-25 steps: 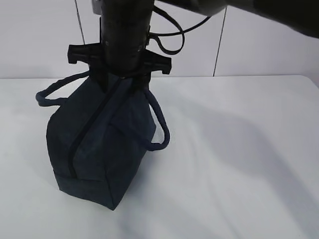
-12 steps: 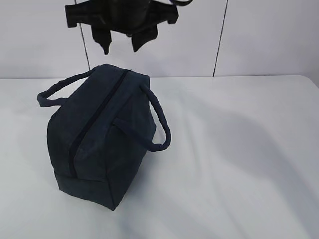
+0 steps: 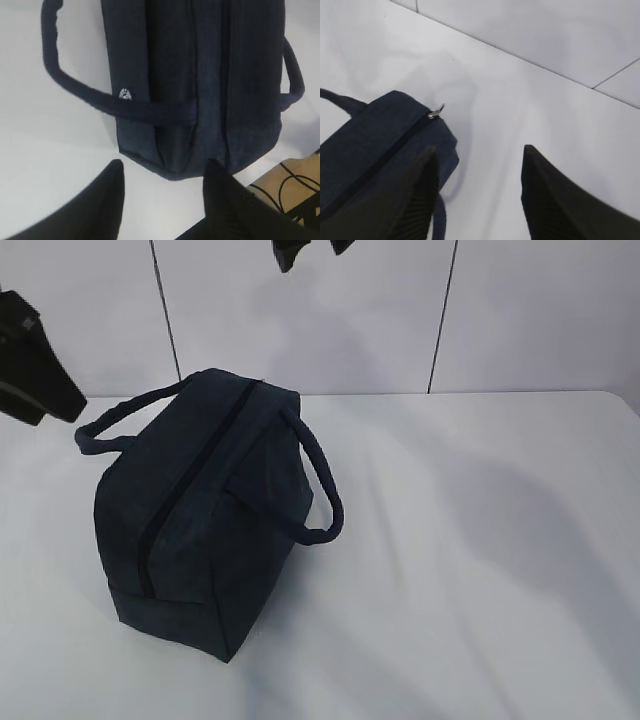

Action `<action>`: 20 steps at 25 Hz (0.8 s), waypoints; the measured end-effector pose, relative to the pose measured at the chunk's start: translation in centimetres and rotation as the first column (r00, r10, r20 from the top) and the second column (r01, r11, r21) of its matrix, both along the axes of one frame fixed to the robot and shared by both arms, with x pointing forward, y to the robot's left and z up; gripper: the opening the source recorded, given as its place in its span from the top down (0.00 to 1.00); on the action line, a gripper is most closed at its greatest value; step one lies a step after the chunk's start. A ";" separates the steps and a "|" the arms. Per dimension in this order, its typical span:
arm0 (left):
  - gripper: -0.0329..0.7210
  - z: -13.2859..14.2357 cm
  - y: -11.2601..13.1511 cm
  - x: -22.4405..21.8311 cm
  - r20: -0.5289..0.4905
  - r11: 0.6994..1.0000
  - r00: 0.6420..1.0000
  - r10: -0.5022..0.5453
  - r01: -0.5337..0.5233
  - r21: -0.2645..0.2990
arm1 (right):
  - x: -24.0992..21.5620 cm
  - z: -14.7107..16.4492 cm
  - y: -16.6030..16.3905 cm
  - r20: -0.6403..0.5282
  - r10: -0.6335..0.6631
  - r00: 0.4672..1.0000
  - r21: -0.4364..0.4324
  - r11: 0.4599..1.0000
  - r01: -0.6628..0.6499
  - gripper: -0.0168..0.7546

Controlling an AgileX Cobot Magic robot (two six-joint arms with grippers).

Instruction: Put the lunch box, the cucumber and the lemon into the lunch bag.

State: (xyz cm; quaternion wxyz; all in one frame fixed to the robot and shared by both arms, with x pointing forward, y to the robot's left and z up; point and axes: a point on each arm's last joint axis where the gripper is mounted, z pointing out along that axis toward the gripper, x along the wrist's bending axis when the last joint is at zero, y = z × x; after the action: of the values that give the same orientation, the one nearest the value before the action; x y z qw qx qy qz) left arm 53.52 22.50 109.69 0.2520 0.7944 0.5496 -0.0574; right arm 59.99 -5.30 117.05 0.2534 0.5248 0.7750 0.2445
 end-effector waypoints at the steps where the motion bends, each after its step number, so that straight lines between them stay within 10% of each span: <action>1: 0.47 0.0 -0.5 0.5 0.002 1.000 1.000 -0.016 0.016 0.002 | 0.2 0.1 -0.4 0.007 -0.011 1.000 -0.007 1.000 0.011 0.48; 20: 0.48 -4.4 -6.9 8.2 -0.034 0.987 0.987 -0.157 0.158 0.024 | 4.1 -0.2 -7.4 -0.038 -0.014 0.999 -0.048 0.999 0.012 0.48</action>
State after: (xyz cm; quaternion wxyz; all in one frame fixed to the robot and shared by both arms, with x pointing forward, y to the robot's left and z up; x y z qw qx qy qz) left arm 61.72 15.56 105.29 0.2273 0.8377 0.4897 -0.0826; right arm 64.07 -12.68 116.81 0.2527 0.5283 0.7818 0.2141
